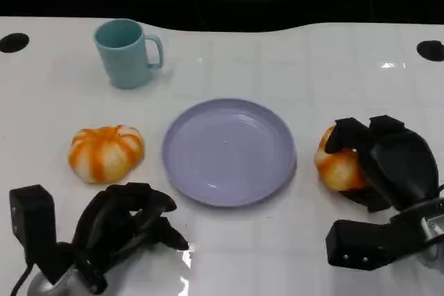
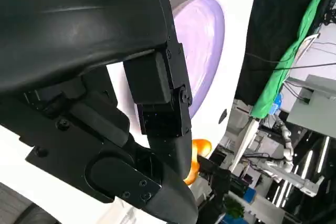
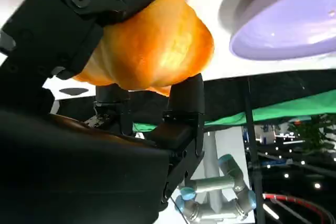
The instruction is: Grasp the bread from the table and place it into the plate.
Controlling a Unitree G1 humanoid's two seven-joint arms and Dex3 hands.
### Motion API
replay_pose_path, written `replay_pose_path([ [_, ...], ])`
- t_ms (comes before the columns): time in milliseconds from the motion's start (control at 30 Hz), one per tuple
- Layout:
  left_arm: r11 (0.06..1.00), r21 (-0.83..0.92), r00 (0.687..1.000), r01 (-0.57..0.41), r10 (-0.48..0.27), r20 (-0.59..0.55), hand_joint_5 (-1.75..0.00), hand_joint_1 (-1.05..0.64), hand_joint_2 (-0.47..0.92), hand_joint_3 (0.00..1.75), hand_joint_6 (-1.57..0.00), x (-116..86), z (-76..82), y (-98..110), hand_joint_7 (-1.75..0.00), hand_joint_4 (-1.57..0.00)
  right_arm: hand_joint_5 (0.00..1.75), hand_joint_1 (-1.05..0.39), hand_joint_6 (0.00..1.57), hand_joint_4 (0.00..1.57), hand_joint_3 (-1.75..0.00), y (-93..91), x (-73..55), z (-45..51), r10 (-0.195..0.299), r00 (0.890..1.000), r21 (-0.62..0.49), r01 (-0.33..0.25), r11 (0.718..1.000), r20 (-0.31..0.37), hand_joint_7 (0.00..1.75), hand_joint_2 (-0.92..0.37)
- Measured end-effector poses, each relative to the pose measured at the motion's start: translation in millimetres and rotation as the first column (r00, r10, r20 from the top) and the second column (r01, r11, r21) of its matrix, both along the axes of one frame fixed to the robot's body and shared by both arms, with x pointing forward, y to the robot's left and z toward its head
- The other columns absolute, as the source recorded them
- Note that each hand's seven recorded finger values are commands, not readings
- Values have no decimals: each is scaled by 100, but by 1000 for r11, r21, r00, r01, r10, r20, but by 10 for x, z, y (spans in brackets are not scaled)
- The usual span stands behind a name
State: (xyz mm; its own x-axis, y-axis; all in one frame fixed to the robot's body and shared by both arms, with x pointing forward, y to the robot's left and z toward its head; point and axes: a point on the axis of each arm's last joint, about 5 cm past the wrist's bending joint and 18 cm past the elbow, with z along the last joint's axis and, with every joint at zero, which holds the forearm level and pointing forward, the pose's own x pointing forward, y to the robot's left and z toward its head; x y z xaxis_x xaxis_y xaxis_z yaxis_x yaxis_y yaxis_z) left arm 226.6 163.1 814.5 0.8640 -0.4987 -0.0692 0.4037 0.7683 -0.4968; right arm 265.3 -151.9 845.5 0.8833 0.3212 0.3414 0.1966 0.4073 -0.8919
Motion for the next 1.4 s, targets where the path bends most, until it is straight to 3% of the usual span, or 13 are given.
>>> replay_pose_path([
  [233,1000,1,1000,0,0,5,-46,-104,75,0,-157,-3,-4,1,-22,-157,175,-5,80,108,-143,-28,15,74,-11,999,76,7,997,50,175,-14],
  [467,1000,3,1000,2,-2,6,-46,-104,75,0,-157,-2,-2,-2,-22,-157,175,-7,82,109,-154,10,64,234,19,994,152,-35,988,106,175,-14],
  [600,1000,3,1000,2,-2,6,-47,-105,74,0,-157,-2,-2,-2,-22,-157,175,-7,87,111,-155,10,75,271,23,994,158,-40,987,110,167,-9],
  [667,1000,3,1000,1,-1,5,-47,-105,74,0,-157,-4,-3,1,-22,-157,175,-7,93,112,-155,38,91,301,53,995,144,-64,987,82,158,-5],
  [733,1000,3,1000,0,0,3,-47,-105,74,0,-157,-3,-3,0,-22,-157,175,-7,96,112,-156,144,138,368,117,992,130,-123,984,55,155,-4],
  [833,1000,-2,1000,3,-3,3,-47,-105,74,0,-157,-2,-3,-19,-22,-157,175,-7,100,112,-159,340,226,511,209,976,125,-215,969,61,149,-3],
  [900,1000,-2,1000,3,-3,5,-47,-105,74,0,-157,0,-1,-21,-22,-157,175,-8,100,111,-159,435,263,579,244,967,125,-251,960,67,149,-3],
  [1033,1000,-4,1000,0,0,7,-45,-102,72,0,-157,2,3,-17,-18,-157,175,-12,98,109,-158,556,305,631,273,961,118,-277,954,52,150,-6],
  [1400,1000,-8,1000,1,-1,5,-45,-103,73,0,-157,-4,-1,-14,-19,-157,175,-20,92,104,-144,750,345,636,307,952,105,-306,946,9,138,-21],
])
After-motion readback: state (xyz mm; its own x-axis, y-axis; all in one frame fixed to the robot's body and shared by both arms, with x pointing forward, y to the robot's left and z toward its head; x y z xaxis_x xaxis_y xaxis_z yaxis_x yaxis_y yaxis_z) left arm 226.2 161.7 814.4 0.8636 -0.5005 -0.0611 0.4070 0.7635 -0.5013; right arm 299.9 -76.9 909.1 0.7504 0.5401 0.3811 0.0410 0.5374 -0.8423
